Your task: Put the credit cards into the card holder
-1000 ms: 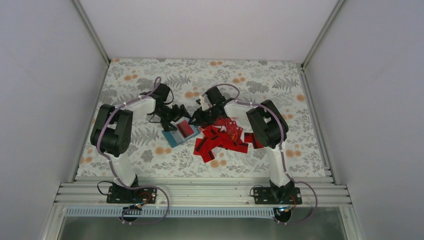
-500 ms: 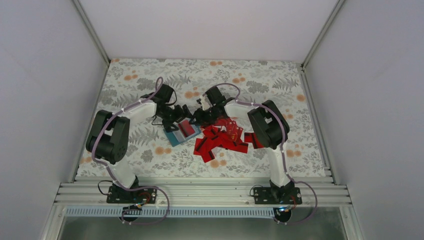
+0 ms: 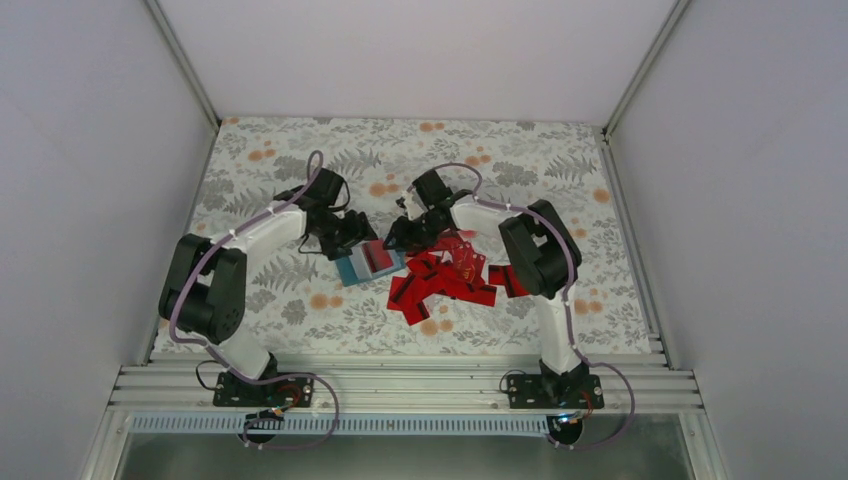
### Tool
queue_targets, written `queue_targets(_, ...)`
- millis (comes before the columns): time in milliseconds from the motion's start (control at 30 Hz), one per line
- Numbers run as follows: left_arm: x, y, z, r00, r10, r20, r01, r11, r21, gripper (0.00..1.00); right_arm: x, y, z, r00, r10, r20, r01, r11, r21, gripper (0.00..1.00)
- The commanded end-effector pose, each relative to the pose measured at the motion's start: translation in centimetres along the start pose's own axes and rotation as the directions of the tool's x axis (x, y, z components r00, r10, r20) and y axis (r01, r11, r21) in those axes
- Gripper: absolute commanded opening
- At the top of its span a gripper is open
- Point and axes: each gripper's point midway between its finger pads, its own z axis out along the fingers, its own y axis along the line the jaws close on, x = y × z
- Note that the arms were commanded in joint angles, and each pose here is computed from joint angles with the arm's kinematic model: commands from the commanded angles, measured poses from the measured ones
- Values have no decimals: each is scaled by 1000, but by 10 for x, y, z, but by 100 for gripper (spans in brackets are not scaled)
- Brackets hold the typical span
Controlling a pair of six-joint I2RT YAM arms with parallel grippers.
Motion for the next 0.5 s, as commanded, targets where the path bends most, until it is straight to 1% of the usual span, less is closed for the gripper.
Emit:
queue_targets(0, 7, 14, -3, 999, 38, 12, -37, 997, -64, 70, -6, 6, -30, 999, -27, 33, 26, 999, 44, 39)
queue_targets(167, 11, 20, 3, 997, 81, 1, -81, 992, -98, 57, -1, 10, -40, 999, -38, 37, 36, 998, 49, 38)
queue_targets(233, 11, 17, 6, 994, 107, -4, -107, 989, -99, 50, 1, 9, -42, 998, -38, 41, 36, 998, 58, 37)
queue_targets(400, 7, 25, 11, 991, 136, -6, -135, 971, -199, 31, 7, 1, -40, 999, -26, 39, 23, 997, 75, 33)
queue_targets(467, 6, 31, 12, 990, 141, -12, -140, 959, -247, 28, 8, -2, -37, 999, -22, 36, 19, 996, 87, 33)
